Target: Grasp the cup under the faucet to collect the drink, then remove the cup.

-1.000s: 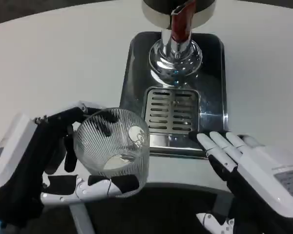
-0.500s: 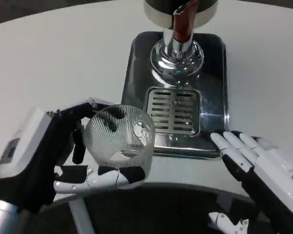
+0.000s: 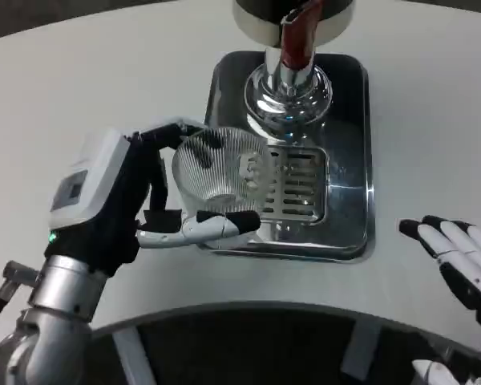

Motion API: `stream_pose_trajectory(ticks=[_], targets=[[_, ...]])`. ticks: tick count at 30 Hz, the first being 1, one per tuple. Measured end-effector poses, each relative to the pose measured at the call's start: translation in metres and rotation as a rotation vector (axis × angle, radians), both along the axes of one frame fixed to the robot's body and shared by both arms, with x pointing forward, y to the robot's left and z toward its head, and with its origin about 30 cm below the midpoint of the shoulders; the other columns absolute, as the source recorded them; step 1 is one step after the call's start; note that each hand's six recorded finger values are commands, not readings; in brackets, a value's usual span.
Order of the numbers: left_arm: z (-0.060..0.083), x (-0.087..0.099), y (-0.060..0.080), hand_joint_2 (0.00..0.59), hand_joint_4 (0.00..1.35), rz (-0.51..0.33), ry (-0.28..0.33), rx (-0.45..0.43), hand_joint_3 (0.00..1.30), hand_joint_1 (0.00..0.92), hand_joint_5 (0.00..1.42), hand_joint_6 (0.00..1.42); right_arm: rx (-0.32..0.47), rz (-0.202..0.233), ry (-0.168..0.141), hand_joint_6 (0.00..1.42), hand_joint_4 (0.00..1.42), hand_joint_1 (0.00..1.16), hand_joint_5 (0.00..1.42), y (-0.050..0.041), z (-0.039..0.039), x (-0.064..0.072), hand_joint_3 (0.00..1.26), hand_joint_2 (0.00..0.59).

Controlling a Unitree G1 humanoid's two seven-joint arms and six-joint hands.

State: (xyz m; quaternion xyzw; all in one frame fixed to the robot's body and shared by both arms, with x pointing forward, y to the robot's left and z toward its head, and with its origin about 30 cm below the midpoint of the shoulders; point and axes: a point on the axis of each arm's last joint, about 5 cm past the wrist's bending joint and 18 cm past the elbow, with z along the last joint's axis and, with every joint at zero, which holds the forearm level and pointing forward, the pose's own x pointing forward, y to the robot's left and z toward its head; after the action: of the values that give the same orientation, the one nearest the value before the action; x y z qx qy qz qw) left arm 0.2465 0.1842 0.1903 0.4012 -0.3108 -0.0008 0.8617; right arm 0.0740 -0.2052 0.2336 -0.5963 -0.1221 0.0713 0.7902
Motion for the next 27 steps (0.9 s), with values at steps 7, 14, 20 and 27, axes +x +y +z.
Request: stream_pose_trajectory(ticks=[7, 14, 20, 27], targets=[[-0.001, 0.021, -0.012, 0.0, 1.06, 0.015, 0.013, 0.011, 0.94, 0.667, 1.23, 1.42, 0.003, -0.011, -0.001, 0.0, 0.0, 0.43, 0.0, -0.0089, 0.002, -0.009, 0.04, 0.461], [-0.004, 0.037, -0.02, 0.0, 1.06, 0.039, 0.034, 0.025, 0.94, 0.667, 1.23, 1.42, 0.002, -0.014, -0.008, 0.0, 0.0, 0.43, 0.0, -0.0139, 0.0036, -0.016, 0.04, 0.461], [-0.004, 0.046, -0.027, 0.0, 1.05, 0.047, 0.027, 0.018, 0.94, 0.667, 1.22, 1.42, -0.001, -0.015, -0.004, 0.0, 0.0, 0.43, 0.0, -0.0172, 0.0053, -0.019, 0.04, 0.461], [-0.003, 0.055, -0.036, 0.0, 1.04, 0.059, -0.002, 0.025, 0.93, 0.667, 1.22, 1.42, 0.002, -0.01, 0.001, 0.0, 0.0, 0.43, 0.0, -0.019, 0.0063, -0.021, 0.04, 0.465]])
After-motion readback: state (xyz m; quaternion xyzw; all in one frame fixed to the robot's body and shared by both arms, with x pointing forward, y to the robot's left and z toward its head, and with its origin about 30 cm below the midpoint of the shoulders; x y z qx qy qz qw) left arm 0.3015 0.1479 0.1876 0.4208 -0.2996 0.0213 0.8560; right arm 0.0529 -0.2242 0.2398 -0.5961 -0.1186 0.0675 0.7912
